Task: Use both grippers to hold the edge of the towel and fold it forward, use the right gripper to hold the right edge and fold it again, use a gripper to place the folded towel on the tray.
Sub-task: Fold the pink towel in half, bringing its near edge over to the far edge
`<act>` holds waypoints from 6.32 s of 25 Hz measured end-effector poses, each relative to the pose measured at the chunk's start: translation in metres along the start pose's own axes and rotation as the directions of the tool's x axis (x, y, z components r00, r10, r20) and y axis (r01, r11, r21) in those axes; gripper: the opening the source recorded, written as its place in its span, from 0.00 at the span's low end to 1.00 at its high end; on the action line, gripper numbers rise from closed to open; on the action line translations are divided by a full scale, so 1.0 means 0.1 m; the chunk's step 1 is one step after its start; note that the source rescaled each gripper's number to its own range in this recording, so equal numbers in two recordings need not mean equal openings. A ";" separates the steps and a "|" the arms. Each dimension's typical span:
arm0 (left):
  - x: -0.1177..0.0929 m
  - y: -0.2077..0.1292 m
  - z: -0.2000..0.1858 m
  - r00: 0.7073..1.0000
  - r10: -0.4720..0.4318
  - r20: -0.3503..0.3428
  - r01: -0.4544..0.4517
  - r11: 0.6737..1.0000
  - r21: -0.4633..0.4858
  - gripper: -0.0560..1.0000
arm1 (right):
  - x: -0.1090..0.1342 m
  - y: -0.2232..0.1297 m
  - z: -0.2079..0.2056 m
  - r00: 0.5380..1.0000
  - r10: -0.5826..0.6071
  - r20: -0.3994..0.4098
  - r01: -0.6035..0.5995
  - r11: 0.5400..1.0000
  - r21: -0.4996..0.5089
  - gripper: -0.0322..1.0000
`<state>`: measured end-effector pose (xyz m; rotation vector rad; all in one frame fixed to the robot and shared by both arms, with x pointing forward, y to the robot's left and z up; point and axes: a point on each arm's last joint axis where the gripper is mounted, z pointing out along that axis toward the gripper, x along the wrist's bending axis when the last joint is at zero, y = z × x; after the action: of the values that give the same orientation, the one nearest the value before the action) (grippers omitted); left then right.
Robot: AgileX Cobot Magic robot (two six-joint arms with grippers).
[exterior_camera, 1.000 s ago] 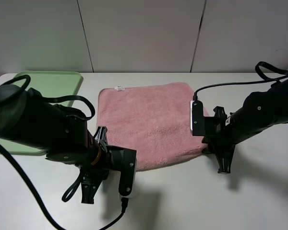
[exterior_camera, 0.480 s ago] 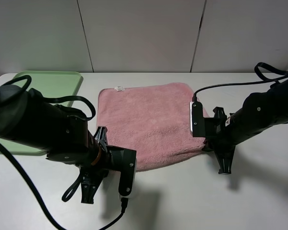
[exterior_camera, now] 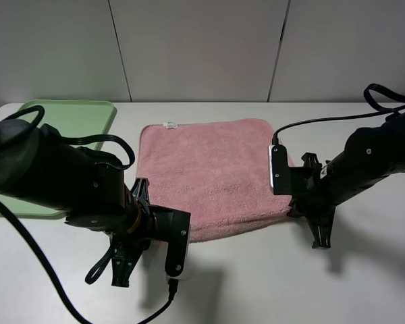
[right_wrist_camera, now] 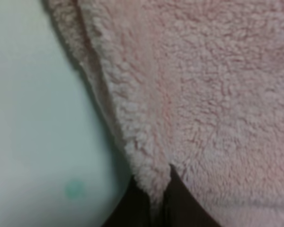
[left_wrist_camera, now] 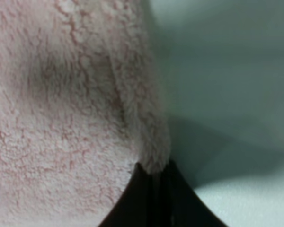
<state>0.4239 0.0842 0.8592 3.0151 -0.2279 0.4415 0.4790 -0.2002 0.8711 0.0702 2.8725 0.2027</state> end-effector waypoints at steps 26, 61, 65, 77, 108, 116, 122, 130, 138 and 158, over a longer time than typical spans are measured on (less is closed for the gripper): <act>0.37 0.06 -0.53 0.991 -0.072 -0.113 0.081 0.994 0.080 0.05 | -0.03 0.03 -0.29 0.999 0.003 0.044 -0.001 1.000 -0.031 0.03; 0.72 0.10 -1.27 0.955 -0.170 -0.244 0.197 0.976 0.092 0.05 | -0.18 0.17 -0.94 0.994 0.113 -0.008 -0.113 0.991 -0.070 0.03; 0.73 0.06 -1.46 0.942 -0.190 -0.277 0.211 0.976 0.046 0.05 | -0.14 0.17 -1.08 0.993 0.121 -0.004 -0.120 0.989 -0.085 0.03; 0.66 -0.01 -1.71 0.930 -0.255 -0.265 0.269 0.963 0.015 0.05 | -0.01 0.15 -1.51 0.987 0.151 0.048 -0.143 0.978 -0.154 0.03; 0.95 -0.26 -1.54 0.875 -0.403 -0.268 0.411 0.911 -0.027 0.05 | -0.35 0.31 -1.21 0.980 0.196 0.018 -0.192 0.972 -0.135 0.03; 1.10 -0.34 -1.17 0.879 -0.415 -0.233 0.432 0.901 0.025 0.05 | -0.46 0.35 -0.93 0.981 0.195 -0.010 -0.195 0.975 -0.104 0.03; 1.28 -0.33 -1.00 0.887 -0.403 -0.227 0.424 0.904 0.053 0.05 | -0.55 0.37 -0.78 0.984 0.179 -0.016 -0.179 0.981 -0.079 0.03; 1.46 -0.32 -0.77 0.893 -0.398 -0.210 0.424 0.900 0.099 0.05 | -0.72 0.43 -0.64 0.987 0.162 -0.017 -0.162 0.985 -0.058 0.03; 1.56 -0.37 -0.68 0.884 -0.415 -0.213 0.438 0.896 0.073 0.05 | -0.86 0.36 -0.51 0.981 0.195 -0.014 -0.196 0.980 -0.046 0.03; 1.62 -0.40 -0.68 0.867 -0.447 -0.223 0.462 0.887 0.018 0.05 | -0.98 0.30 -0.50 0.973 0.223 0.060 -0.219 0.973 -0.076 0.03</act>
<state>0.5645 0.1094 0.9687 2.9121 0.5171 0.7227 0.5617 -0.1840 0.9482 0.3777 2.7830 0.3346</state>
